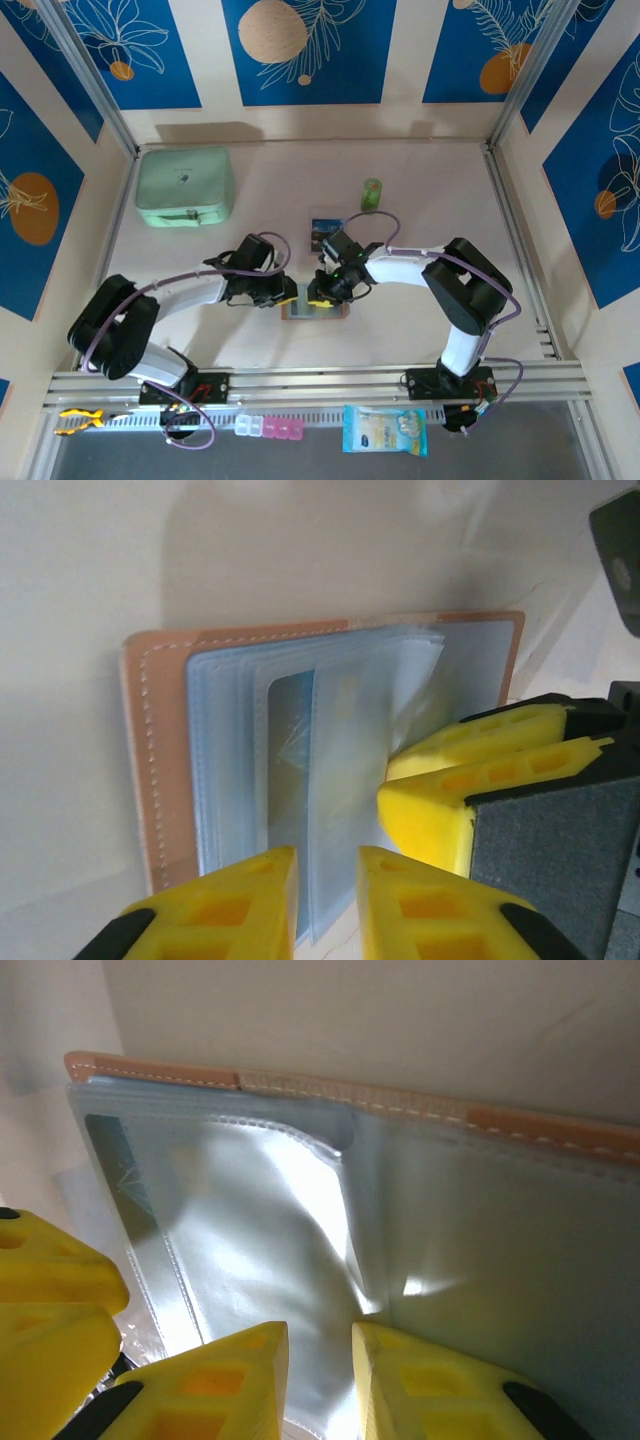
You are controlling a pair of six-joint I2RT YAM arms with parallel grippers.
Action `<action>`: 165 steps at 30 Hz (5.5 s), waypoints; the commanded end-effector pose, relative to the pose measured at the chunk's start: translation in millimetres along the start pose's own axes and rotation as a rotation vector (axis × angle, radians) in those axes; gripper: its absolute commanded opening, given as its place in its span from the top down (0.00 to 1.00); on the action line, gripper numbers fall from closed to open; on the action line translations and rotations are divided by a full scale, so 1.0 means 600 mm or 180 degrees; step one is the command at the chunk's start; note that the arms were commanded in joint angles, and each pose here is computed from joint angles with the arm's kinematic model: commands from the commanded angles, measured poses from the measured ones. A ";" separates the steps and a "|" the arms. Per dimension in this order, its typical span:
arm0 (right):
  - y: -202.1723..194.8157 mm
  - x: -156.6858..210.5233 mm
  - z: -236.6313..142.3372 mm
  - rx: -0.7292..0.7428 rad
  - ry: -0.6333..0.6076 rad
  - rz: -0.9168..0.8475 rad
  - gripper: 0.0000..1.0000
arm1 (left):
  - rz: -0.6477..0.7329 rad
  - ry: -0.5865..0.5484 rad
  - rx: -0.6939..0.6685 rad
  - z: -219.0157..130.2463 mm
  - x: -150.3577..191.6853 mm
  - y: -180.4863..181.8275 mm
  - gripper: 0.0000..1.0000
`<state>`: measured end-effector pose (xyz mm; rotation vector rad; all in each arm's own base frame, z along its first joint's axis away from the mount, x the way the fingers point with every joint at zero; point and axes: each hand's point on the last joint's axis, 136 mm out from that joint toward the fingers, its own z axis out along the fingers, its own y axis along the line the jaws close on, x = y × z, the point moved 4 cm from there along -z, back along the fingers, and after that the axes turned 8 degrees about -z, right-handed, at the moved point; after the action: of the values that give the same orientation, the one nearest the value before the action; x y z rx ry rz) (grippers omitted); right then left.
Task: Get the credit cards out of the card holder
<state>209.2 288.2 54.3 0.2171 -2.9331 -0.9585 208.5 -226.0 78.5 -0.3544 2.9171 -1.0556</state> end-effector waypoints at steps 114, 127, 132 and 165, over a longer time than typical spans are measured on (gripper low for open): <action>0.009 0.000 -0.033 -0.0262 -0.0179 0.0054 0.87 | -0.0050 0.0100 -0.0048 0.012 -0.019 0.019 0.98; 0.029 -0.009 -0.024 -0.0536 -0.0150 0.0056 0.75 | -0.0079 0.0142 -0.0163 0.024 -0.015 0.040 0.99; 0.027 -0.011 -0.016 -0.0551 -0.0124 0.0071 0.75 | -0.0081 0.0152 -0.0182 0.024 -0.012 0.044 0.99; -0.009 0.001 -0.004 -0.0081 -0.0007 0.0136 0.77 | -0.0067 0.0113 -0.0169 0.016 -0.012 0.039 0.96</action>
<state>216.1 291.3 57.1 0.1552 -2.8913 -1.1012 217.6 -221.3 60.4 -0.3579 2.9574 -1.0369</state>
